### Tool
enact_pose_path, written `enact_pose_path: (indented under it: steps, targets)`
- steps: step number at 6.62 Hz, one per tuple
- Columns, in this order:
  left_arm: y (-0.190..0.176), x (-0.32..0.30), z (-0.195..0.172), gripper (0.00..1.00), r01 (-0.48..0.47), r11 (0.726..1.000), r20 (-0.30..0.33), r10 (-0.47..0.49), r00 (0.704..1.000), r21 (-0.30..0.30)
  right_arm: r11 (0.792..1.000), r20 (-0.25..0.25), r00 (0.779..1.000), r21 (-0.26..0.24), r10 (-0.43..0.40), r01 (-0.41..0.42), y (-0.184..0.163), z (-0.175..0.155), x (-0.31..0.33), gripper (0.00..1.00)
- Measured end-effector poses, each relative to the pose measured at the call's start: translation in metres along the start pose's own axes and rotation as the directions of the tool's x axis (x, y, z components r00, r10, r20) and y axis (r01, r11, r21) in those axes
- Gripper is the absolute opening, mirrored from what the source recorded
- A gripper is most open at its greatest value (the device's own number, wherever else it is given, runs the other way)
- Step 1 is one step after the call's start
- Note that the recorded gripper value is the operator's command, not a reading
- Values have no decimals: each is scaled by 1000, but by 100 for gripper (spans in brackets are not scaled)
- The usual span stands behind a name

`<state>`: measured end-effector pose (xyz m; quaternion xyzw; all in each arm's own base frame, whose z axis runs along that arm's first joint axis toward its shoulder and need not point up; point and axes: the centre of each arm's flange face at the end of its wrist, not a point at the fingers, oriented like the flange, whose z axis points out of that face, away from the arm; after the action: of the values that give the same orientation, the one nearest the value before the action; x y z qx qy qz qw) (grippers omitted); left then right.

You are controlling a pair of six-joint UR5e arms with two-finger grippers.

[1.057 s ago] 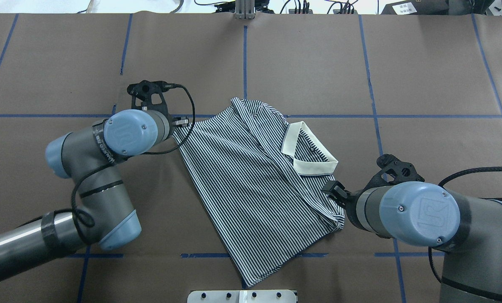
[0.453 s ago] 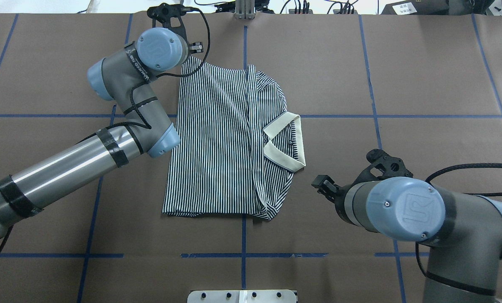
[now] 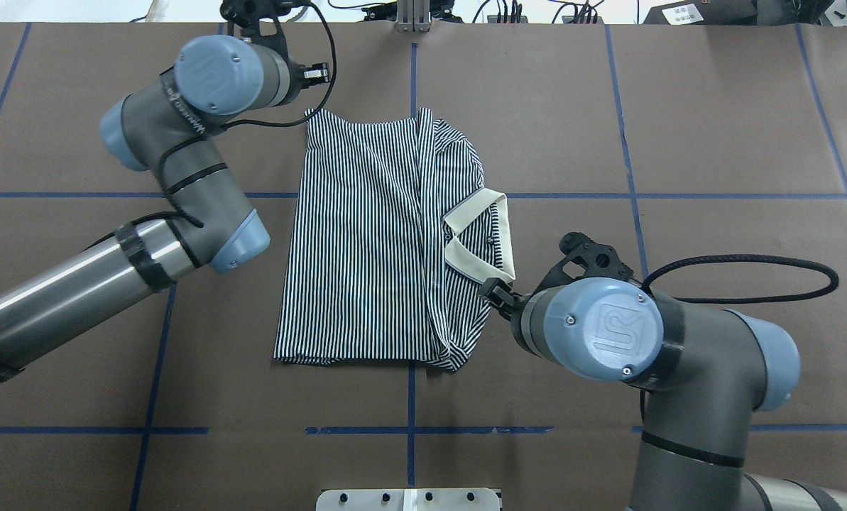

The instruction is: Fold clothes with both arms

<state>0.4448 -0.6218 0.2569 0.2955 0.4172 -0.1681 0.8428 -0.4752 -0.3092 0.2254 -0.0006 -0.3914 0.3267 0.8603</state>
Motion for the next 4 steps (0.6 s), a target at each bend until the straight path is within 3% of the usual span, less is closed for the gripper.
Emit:
enact_pose_path:
  steps: [2, 4]
  targets:
    - [18, -31, -44, 54, -2, 1000, -57, 0, 998, -23, 984, -38, 983, 0, -179, 179, 26, 36, -51, 100]
    - [23, -32, -53, 54, 10, 999, -70, -12, 997, -30, 918, -89, 914, -34, -396, 395, 55, 69, -80, 100]
